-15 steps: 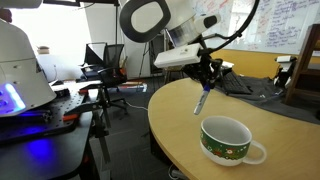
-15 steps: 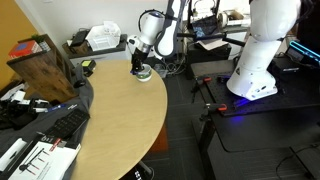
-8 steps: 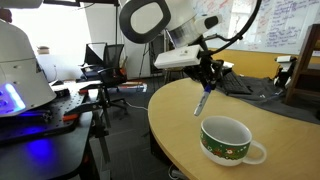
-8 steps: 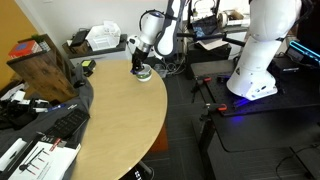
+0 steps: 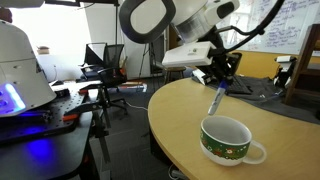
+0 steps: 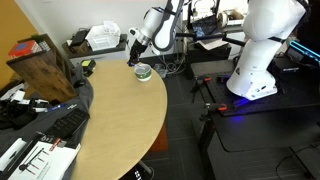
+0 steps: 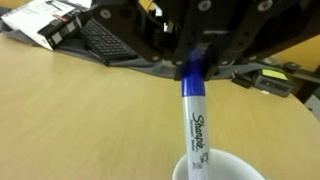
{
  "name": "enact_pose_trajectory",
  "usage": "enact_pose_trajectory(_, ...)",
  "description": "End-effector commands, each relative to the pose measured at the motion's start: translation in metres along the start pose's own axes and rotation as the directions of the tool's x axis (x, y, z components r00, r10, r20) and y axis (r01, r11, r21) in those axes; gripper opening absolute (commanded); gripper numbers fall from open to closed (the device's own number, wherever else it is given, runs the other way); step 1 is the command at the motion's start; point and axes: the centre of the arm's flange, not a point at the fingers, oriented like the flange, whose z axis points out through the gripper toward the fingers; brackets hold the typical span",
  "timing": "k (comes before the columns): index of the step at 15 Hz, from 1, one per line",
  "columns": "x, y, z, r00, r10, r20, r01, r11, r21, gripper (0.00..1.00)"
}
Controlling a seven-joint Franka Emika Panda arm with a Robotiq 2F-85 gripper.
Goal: Put the blue marker in the green mug cup
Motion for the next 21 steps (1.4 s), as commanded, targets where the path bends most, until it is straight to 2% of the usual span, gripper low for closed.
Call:
enact_pose_trajectory(1,0.000,0.017,0.013,0.996,0.038,-0.087,-0.039,0.999,-0.014,0.06)
enact_pose_trajectory(7,-0.009,0.027,0.045,0.993,0.095,-0.073,-0.096,0.995,0.000,0.06)
enact_pose_trajectory(12,-0.020,0.033,0.034,0.996,0.091,0.004,-0.090,0.995,-0.031,0.06)
enact_pose_trajectory(13,-0.022,0.034,0.031,0.997,0.074,0.014,-0.074,0.997,-0.020,0.21)
enact_pose_trajectory(14,-0.021,0.034,0.029,0.998,0.064,0.028,-0.064,0.998,0.000,0.50)
enact_pose_trajectory(15,-0.019,0.033,0.030,0.997,0.062,0.048,-0.062,0.998,0.009,0.51)
enact_pose_trajectory(19,-0.012,0.020,0.029,0.988,0.052,0.147,-0.064,0.995,0.079,0.79)
enact_pose_trajectory(21,-0.008,0.014,0.021,0.974,0.060,0.217,-0.072,0.996,0.051,0.95)
